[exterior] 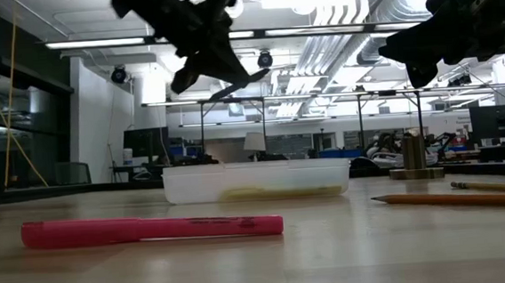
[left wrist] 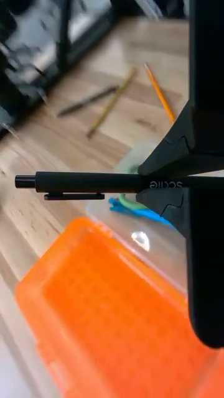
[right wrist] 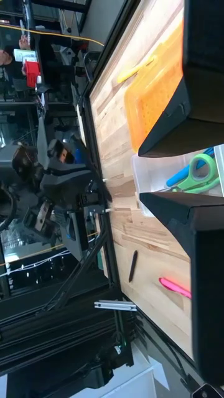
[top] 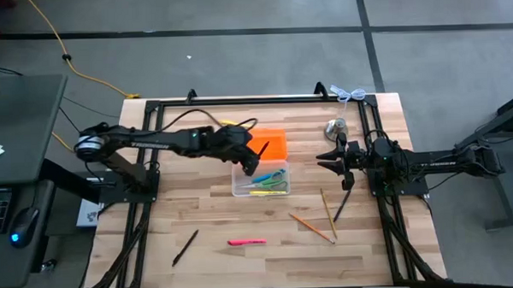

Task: Pick & place school supplies into a supply box
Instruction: Put the top left black pen into the orange supply box

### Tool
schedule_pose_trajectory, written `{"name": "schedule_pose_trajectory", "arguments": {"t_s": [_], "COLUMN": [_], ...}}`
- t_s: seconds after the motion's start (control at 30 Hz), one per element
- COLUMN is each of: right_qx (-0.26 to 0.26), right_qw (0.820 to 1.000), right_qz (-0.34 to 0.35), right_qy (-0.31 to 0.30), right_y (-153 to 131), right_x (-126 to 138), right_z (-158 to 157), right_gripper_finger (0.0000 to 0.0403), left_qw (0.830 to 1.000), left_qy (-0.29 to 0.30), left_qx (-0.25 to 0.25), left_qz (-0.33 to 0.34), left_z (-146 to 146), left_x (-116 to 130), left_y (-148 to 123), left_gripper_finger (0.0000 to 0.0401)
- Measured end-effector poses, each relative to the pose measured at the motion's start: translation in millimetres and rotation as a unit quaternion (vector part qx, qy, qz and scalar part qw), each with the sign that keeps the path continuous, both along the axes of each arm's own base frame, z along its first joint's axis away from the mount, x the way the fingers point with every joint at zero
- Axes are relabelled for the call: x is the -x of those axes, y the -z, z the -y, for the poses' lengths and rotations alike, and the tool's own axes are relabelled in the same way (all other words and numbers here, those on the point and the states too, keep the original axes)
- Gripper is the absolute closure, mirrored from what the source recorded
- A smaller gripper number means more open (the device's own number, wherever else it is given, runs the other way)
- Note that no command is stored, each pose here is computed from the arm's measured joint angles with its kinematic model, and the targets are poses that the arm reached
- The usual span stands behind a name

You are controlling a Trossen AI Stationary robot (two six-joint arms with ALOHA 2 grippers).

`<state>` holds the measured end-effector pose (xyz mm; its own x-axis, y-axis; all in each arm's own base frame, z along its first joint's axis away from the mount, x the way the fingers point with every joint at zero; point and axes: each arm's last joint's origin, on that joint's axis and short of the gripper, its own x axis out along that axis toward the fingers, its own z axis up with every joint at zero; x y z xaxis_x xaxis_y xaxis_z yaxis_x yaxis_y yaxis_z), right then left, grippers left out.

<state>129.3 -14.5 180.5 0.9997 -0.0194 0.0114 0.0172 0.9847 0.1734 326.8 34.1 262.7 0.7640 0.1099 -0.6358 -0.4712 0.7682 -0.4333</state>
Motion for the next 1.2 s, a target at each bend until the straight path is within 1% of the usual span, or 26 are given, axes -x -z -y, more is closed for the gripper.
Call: {"name": "schedule_pose_trajectory", "arguments": {"t_s": [0.07, 0.27, 0.33, 0.4, 0.47, 0.57, 0.67, 0.83, 1.0, 1.2], "right_qx": [0.000, 0.000, 0.000, 0.000, 0.000, 0.000, 0.000, 0.000, 0.000, 0.000], "right_qw": [1.000, 1.000, 1.000, 1.000, 1.000, 1.000, 1.000, 1.000, 1.000, 1.000], "right_qz": [0.000, 0.000, 0.000, -0.001, 0.000, 0.000, 0.000, -0.001, -0.001, -0.001], "right_qy": [0.000, 0.000, 0.000, 0.000, 0.000, 0.000, 0.000, 0.000, 0.000, 0.000], "right_y": [0, 0, 0, 0, 0, 0, 0, 0, 0, 0], "right_x": [0, 0, 0, 0, 0, 0, 0, 0, 0, 0], "right_z": [0, 0, 0, 0, 0, 0, 0, 0, 0, 0], "right_gripper_finger": [0.0324, 0.0324, 0.0324, 0.0324, 0.0324, 0.0324, 0.0324, 0.0324, 0.0324, 0.0324], "left_qw": [0.999, 0.993, 0.989, 0.986, 0.980, 0.975, 0.970, 0.957, 0.950, 0.939], "left_qy": [0.014, 0.056, 0.068, 0.079, 0.094, 0.111, 0.130, 0.157, 0.184, 0.212], "left_qx": [-0.014, -0.050, -0.056, -0.064, -0.070, -0.082, -0.077, -0.084, -0.091, -0.085], "left_qz": [-0.036, -0.093, -0.121, -0.131, -0.158, -0.171, -0.190, -0.227, -0.234, -0.259], "left_z": [-2, -5, -5, -6, -6, -6, -6, -5, -6, -6], "left_x": [-7, -31, -35, -42, -43, -48, -49, -48, -55, -62], "left_y": [-3, -11, -11, -12, -11, -9, -5, 6, 19, 40], "left_gripper_finger": [0.0362, 0.0362, 0.0362, 0.0362, 0.0362, 0.0362, 0.0362, 0.0362, 0.0362, 0.0361]}}
